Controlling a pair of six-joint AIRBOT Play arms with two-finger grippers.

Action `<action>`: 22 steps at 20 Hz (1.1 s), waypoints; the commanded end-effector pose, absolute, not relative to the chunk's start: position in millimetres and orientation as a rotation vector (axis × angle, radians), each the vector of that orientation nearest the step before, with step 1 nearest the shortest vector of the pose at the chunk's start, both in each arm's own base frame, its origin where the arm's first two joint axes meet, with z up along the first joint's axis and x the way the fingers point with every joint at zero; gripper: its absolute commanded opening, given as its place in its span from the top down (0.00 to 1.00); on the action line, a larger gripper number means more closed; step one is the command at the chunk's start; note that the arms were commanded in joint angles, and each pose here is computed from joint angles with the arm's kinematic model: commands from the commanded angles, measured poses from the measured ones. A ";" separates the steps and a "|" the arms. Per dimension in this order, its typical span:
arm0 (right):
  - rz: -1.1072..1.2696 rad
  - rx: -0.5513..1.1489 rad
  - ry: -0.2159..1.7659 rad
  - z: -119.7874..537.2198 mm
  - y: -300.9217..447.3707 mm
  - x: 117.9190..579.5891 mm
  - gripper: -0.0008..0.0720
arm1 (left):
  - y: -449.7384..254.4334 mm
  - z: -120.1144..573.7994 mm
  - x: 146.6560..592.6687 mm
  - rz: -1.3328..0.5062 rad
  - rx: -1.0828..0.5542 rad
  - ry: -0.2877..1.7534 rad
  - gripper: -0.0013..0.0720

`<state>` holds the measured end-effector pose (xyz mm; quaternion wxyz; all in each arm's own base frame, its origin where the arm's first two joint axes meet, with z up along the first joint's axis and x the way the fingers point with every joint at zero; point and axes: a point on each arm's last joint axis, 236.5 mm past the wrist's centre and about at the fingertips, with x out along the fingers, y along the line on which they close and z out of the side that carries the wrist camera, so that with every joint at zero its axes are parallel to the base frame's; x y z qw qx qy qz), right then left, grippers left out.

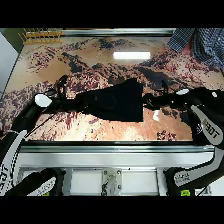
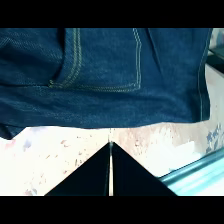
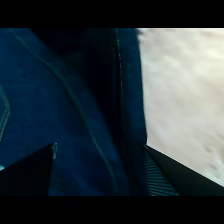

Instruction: Fold the clothes and pants, and hang the long-sleeved shirts on hangers.

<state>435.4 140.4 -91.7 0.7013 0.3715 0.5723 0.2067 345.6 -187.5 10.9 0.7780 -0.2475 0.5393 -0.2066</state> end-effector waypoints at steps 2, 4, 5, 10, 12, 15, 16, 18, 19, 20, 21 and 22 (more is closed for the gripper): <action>0.561 0.785 1.320 -102.3 199.4 432.2 0.18 | -196.9 -1.9 339.7 -0.452 -0.536 1.211 0.95; 0.575 0.760 1.327 -106.3 214.2 429.4 0.18 | -197.0 -5.2 339.5 -0.440 -0.550 1.225 0.95; 0.574 0.750 1.324 -107.2 217.3 429.4 0.20 | -196.9 -5.5 339.6 -0.439 -0.551 1.226 0.95; 0.573 0.724 1.287 -96.3 209.0 435.6 0.97 | -196.7 -5.6 339.6 -0.438 -0.551 1.226 0.95; 0.562 0.658 1.223 -72.6 191.4 448.7 0.97 | -196.7 -5.6 339.5 -0.439 -0.551 1.226 0.95; 0.377 0.572 1.097 -9.5 107.8 490.0 0.97 | -196.6 -5.6 339.7 -0.438 -0.551 1.225 0.95; 0.298 0.552 1.055 15.2 69.7 500.3 0.97 | -196.6 -5.6 339.7 -0.438 -0.551 1.225 0.95; 0.143 0.537 0.962 70.3 -11.5 507.6 0.97 | -196.6 -5.6 339.8 -0.438 -0.551 1.225 0.95; 0.075 0.546 0.906 99.4 -50.3 504.6 0.97 | -196.7 -5.6 339.7 -0.439 -0.550 1.225 0.95; 0.027 0.551 0.850 125.0 -81.7 498.9 0.97 | -196.7 -5.6 339.7 -0.439 -0.550 1.225 0.95; -0.032 0.566 0.788 150.6 -113.3 489.6 0.97 | -196.7 -5.6 339.8 -0.438 -0.550 1.225 0.95; -0.087 0.581 0.733 170.8 -140.1 478.6 0.97 | -196.7 -5.6 339.7 -0.439 -0.550 1.225 0.95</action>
